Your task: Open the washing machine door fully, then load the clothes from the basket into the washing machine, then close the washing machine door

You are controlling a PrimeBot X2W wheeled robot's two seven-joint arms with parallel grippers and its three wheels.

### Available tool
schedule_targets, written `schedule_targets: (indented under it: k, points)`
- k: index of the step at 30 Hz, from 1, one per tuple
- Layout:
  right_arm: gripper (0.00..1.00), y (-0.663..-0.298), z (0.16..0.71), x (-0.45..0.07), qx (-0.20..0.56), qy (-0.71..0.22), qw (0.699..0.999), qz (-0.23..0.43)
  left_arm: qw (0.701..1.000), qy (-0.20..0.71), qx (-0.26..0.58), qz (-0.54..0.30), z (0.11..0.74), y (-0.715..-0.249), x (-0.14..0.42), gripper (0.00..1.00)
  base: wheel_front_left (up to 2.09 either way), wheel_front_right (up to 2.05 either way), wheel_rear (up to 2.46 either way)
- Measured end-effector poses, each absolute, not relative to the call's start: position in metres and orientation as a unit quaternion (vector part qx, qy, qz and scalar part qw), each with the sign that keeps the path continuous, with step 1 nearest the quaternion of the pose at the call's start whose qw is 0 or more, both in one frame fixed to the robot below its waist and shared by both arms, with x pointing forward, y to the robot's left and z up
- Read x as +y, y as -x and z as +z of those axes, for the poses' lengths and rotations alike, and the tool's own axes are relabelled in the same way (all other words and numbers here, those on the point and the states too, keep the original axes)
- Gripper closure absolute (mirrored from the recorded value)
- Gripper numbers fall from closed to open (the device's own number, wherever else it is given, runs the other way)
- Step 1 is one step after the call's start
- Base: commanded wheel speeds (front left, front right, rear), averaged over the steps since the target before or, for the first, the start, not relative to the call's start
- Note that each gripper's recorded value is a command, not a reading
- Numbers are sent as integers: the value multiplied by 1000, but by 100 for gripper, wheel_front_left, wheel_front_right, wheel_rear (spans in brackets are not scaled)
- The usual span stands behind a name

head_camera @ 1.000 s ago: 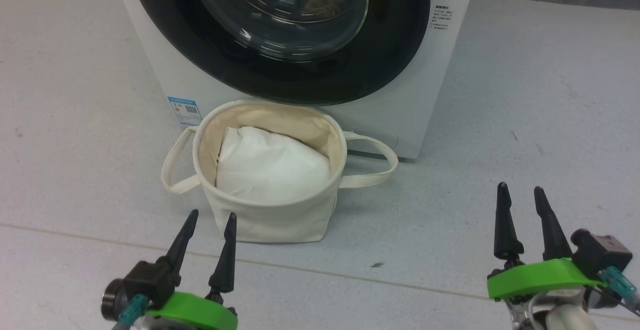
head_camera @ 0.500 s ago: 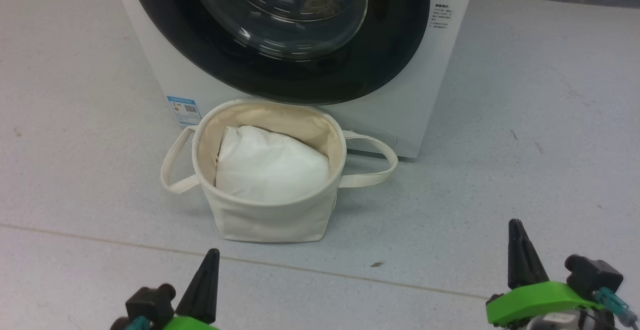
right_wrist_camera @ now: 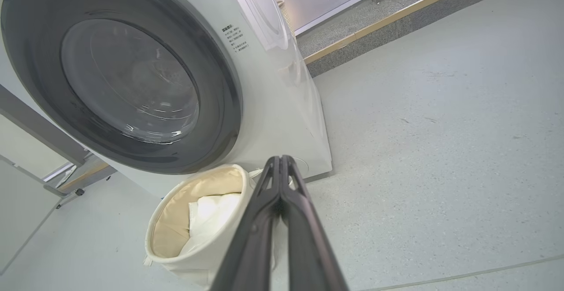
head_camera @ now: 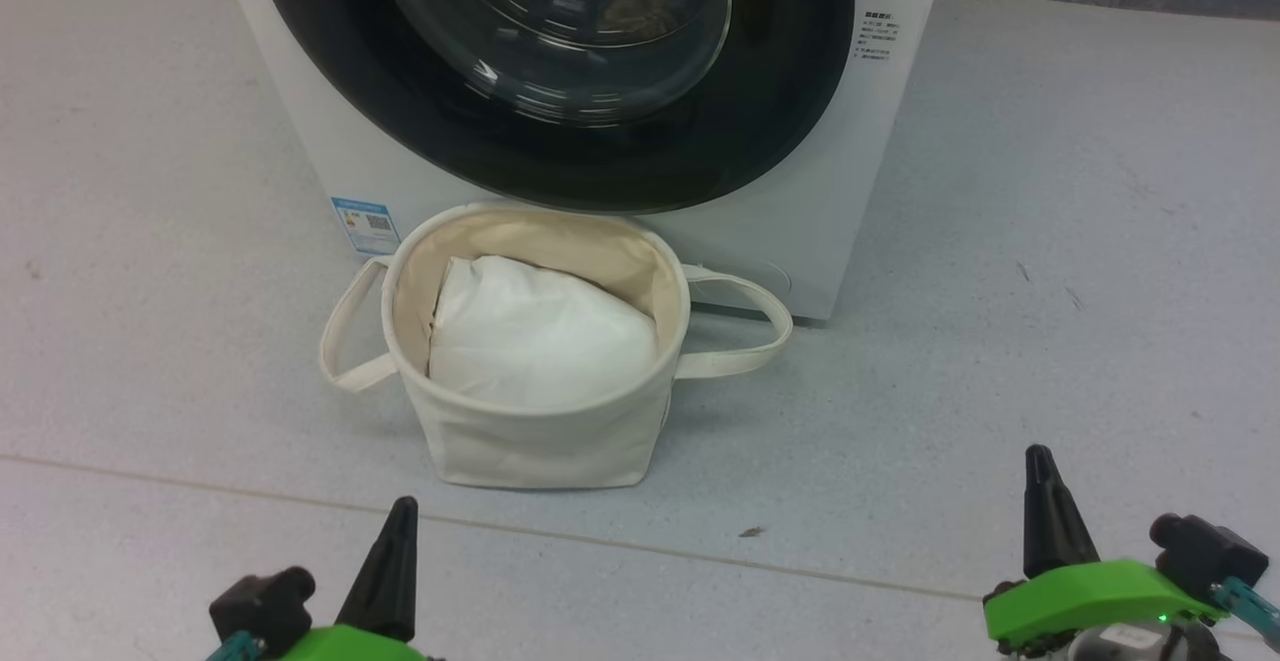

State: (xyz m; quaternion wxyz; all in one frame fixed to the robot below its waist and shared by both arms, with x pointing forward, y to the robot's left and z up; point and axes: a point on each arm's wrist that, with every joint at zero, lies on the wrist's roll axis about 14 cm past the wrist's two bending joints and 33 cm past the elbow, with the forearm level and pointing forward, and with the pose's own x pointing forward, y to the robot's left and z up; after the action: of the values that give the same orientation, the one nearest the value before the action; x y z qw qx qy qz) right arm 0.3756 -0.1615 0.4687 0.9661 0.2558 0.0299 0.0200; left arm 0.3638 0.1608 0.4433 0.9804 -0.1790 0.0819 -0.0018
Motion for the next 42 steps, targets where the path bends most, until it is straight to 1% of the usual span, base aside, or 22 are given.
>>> schedule_targets:
  k: [22,42]
  points:
    - [100,-375,467,-173,39,-361,932,-9,949,301,89,25,445,-366,170,100,0,0,0]
    - [100,-375,467,-182,41,-453,890,-28,907,410,90,41,447,-367,175,100,0,0,0]
